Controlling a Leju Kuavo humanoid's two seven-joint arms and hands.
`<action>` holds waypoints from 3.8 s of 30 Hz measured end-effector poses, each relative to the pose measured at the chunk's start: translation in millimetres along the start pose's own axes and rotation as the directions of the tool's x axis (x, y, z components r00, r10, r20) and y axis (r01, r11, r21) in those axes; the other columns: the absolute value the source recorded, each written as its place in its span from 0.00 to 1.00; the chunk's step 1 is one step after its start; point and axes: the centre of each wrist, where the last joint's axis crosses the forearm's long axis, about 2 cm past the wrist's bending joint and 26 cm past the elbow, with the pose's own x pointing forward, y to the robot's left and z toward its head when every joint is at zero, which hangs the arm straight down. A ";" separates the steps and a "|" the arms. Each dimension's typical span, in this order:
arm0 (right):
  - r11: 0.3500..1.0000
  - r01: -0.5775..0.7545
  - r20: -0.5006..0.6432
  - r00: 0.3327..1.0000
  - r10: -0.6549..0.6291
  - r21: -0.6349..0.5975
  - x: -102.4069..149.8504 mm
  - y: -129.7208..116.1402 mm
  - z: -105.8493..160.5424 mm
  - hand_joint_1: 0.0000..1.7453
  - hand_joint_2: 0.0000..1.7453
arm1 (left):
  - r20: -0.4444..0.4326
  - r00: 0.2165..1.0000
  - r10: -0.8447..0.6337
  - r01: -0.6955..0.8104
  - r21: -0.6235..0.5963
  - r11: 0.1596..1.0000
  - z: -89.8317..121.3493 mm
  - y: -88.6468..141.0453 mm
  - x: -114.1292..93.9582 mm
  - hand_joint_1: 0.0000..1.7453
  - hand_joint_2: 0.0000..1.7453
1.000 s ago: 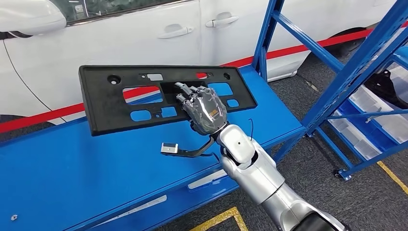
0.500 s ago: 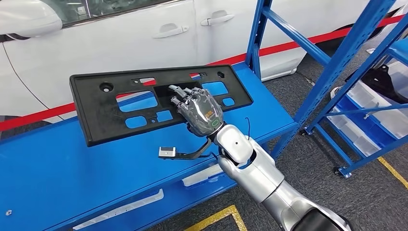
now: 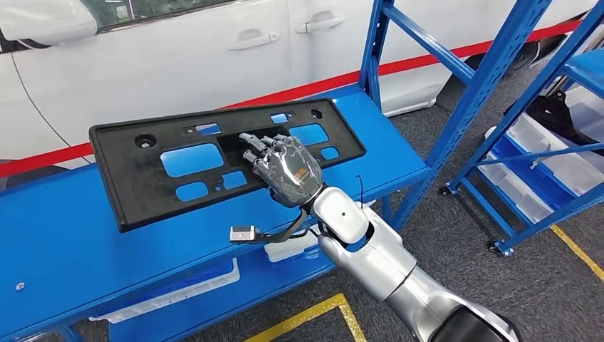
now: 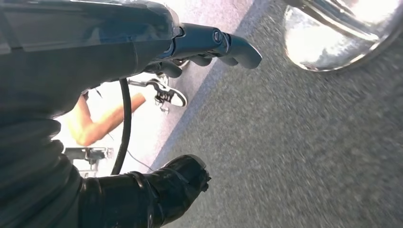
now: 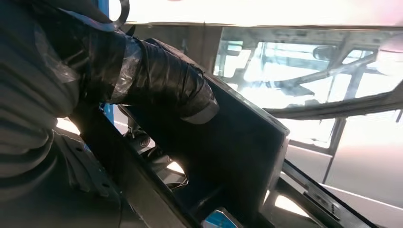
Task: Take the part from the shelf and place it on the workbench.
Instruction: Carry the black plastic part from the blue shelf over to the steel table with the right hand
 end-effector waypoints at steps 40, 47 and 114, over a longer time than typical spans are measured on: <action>0.997 -0.071 -0.180 0.981 0.077 0.038 -6.6 9.6 52.0 1.00 1.00 | -0.004 0.993 -0.117 0.116 0.103 0.988 -7.7 -88.0 19.6 0.00 1.00; 0.996 -0.086 -0.218 0.972 0.086 0.012 -2.0 4.0 72.0 1.00 1.00 | -0.021 0.977 -0.213 0.214 0.022 0.977 -6.3 -149.9 18.0 0.00 1.00; 0.999 -0.041 -0.185 0.982 0.042 0.005 -59.1 -25.1 -11.2 1.00 1.00 | 0.188 0.982 -0.037 0.042 -0.024 0.999 22.2 -16.6 109.4 0.00 1.00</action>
